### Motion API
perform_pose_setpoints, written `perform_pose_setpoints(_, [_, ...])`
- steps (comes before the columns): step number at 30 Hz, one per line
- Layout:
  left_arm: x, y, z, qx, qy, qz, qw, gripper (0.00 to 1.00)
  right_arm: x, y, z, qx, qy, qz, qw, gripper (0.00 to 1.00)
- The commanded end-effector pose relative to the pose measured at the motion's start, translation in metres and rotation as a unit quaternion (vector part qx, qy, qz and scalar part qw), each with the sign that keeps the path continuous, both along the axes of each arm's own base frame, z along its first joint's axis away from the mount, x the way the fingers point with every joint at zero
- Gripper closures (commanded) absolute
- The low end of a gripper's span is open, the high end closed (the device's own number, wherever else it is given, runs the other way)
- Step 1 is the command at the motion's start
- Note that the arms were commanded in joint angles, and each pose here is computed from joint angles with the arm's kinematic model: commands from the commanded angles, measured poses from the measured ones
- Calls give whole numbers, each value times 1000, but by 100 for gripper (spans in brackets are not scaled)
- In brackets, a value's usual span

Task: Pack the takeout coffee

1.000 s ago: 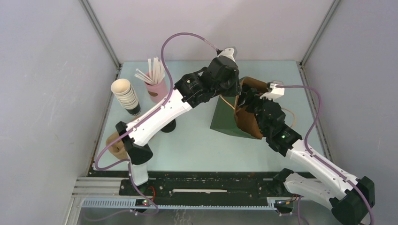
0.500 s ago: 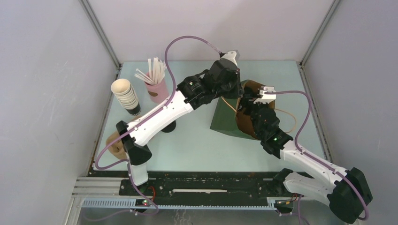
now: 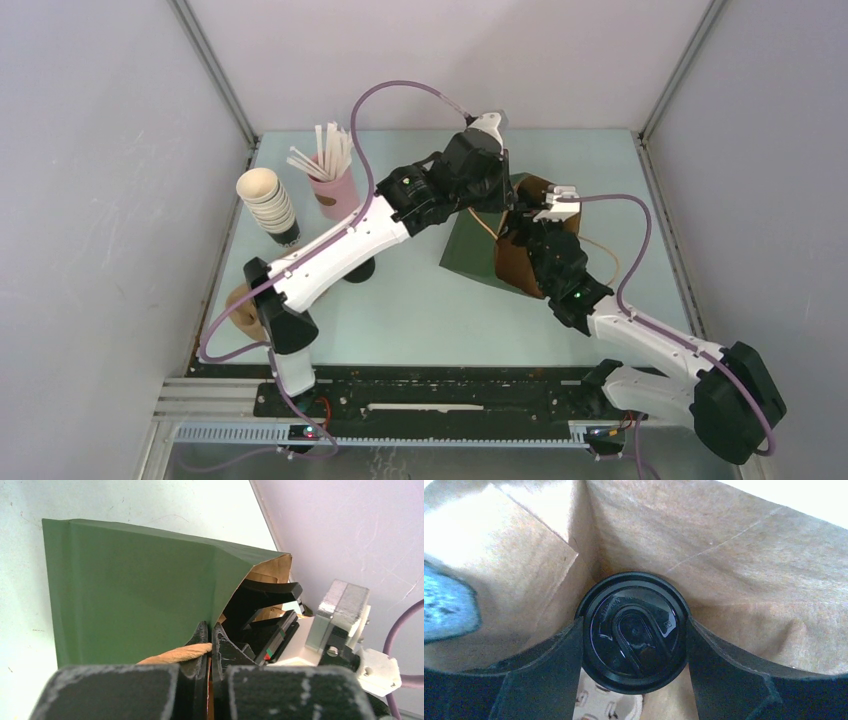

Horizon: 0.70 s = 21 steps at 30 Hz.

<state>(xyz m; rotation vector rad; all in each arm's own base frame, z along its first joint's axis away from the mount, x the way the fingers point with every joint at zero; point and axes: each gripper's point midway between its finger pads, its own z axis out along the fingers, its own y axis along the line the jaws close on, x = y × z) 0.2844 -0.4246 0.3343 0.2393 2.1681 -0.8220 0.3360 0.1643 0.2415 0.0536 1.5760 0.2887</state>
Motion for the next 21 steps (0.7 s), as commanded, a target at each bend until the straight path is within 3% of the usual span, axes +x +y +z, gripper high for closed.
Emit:
perform_pose_setpoints(1, [-22,-8,47,-74,-25,-48,996,100,3,8,-1,16,-10,18,1000,90])
perform_pose_setpoints(5, [-25,-7,48,-91,-20,-53,994,100,1,14,-4,19,-6,36,999,90])
perform_pose_setpoints(13, [-33,-1,57,-195,36,-62,978,100,-4,7,8,10,-17,36,999,89])
perform_pose_setpoints(21, [-41,0,56,-226,60,-69,970,100,-11,0,4,-29,2,37,999,89])
